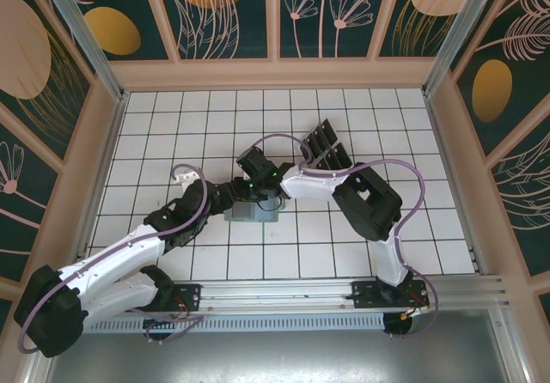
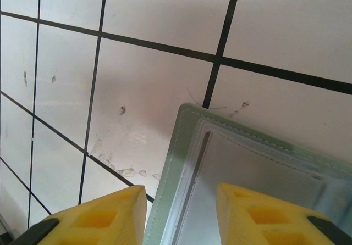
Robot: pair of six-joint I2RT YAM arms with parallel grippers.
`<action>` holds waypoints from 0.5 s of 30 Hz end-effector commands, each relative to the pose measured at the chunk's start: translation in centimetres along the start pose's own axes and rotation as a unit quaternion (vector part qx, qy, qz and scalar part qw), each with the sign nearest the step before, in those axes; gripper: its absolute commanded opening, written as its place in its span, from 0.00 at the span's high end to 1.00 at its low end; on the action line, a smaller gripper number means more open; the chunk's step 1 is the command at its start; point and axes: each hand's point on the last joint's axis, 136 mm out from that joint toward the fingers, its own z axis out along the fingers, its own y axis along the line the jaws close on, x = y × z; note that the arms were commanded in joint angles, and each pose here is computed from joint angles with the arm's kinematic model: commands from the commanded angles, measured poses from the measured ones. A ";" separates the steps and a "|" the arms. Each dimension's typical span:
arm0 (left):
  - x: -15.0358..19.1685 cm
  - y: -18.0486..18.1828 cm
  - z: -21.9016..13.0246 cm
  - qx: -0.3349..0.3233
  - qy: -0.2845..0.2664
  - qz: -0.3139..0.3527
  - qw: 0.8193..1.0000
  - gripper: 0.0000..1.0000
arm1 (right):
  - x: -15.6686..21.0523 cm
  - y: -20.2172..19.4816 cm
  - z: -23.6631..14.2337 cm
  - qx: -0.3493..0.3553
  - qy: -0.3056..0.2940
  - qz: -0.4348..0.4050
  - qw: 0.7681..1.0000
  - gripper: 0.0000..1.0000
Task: Put the credit cards into the card holder
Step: Flip over the card slot in the card holder.
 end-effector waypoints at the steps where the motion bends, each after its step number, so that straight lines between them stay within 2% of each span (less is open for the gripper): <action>1: 0.0 0.4 -0.2 -0.009 -0.001 -0.005 1.000 0.01 | -1.4 2.6 -3.2 -0.027 -0.032 -0.023 0.999 0.62; 6: 0.0 0.8 -0.1 -0.025 -0.004 0.001 1.000 0.01 | -1.9 1.4 -6.2 -0.019 -0.062 -0.016 0.998 0.62; 10: -0.5 1.5 0.4 -0.057 -0.014 0.015 0.998 0.01 | -0.9 0.0 -6.3 -0.008 -0.058 -0.012 0.998 0.63; 15: -1.2 2.8 1.7 -0.097 -0.013 0.023 0.995 0.01 | 0.3 -1.1 -5.1 -0.004 -0.045 -0.007 0.999 0.73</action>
